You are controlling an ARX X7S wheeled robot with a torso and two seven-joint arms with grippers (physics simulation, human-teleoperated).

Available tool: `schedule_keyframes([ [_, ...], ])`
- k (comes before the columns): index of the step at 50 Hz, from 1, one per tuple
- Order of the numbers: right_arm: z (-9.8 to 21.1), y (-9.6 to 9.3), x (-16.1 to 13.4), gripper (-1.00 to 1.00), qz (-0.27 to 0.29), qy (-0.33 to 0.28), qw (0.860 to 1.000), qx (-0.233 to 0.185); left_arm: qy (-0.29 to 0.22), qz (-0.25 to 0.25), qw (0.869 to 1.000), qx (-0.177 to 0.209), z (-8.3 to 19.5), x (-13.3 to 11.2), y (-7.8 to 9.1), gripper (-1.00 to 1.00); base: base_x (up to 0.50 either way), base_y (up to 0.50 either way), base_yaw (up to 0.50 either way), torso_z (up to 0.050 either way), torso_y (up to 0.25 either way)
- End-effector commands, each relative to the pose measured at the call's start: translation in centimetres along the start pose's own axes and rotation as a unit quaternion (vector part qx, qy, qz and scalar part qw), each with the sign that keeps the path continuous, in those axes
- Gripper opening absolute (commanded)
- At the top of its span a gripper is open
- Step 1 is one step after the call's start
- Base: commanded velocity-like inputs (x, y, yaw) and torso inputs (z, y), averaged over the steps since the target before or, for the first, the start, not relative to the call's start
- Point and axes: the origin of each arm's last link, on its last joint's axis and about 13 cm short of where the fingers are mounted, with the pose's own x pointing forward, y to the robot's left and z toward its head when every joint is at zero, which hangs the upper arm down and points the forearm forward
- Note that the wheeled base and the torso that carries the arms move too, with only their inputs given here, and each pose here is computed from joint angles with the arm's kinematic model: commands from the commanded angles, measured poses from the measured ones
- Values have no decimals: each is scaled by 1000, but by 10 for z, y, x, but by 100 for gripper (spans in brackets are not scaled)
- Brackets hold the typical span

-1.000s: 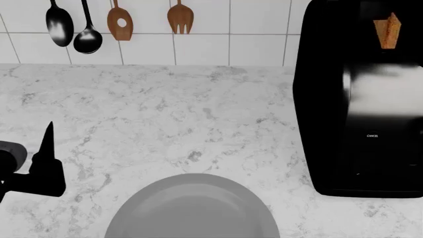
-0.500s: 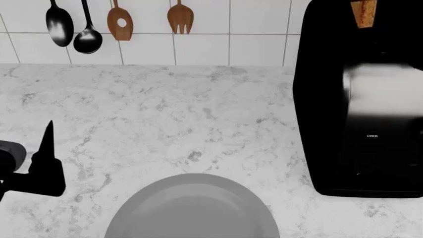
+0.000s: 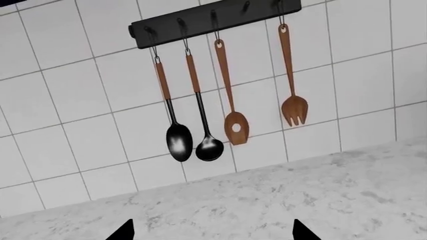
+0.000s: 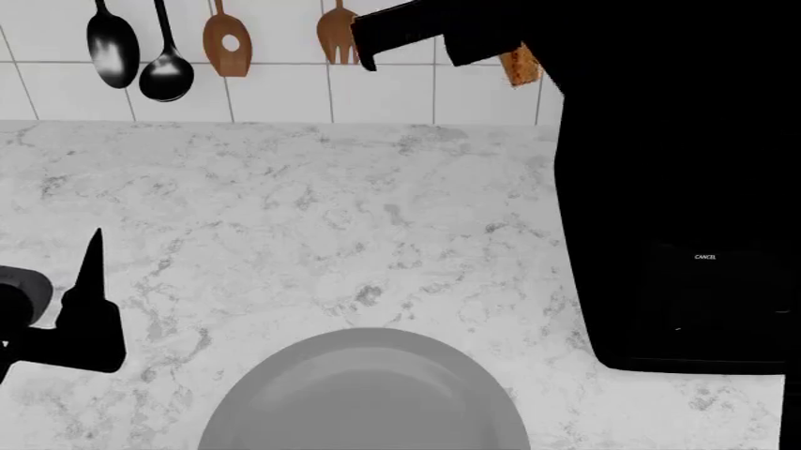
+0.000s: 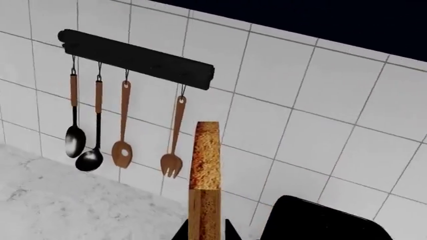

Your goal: Place the toasted item on a plate.

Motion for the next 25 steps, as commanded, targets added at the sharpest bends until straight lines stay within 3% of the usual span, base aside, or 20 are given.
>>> schedule_keyframes([
  [1, -10, 23, -16, -100, 61, -16, 998, 2, 1, 0, 1000, 1, -2, 1, -1, 100, 0, 0, 0, 0, 0],
  [7, -16, 32, -24, -100, 94, -11, 994, 61, 2, -1, 1000, 0, -3, 1, -2, 100, 0, 0, 0, 0, 0],
  [10, -22, 37, -28, -100, 94, 0, 993, 70, 3, -1, 1000, 0, -4, 0, -2, 100, 0, 0, 0, 0, 0],
  [11, -22, 38, -29, -100, 96, 4, 991, 94, 3, -1, 1000, -1, -4, 0, -1, 100, 0, 0, 0, 0, 0],
  [22, -45, 50, -54, -100, 108, 25, 990, 84, 4, 1, 1000, -2, -7, -2, 0, 100, 0, 0, 0, 0, 0],
  [24, -52, 52, -57, -100, 109, 31, 989, 93, 4, 1, 1000, -3, -7, -3, 0, 100, 0, 0, 0, 0, 0],
  [25, -55, 52, -59, -100, 104, 34, 987, 117, 5, 1, 1000, -2, -7, -2, 0, 100, 0, 0, 0, 0, 0],
])
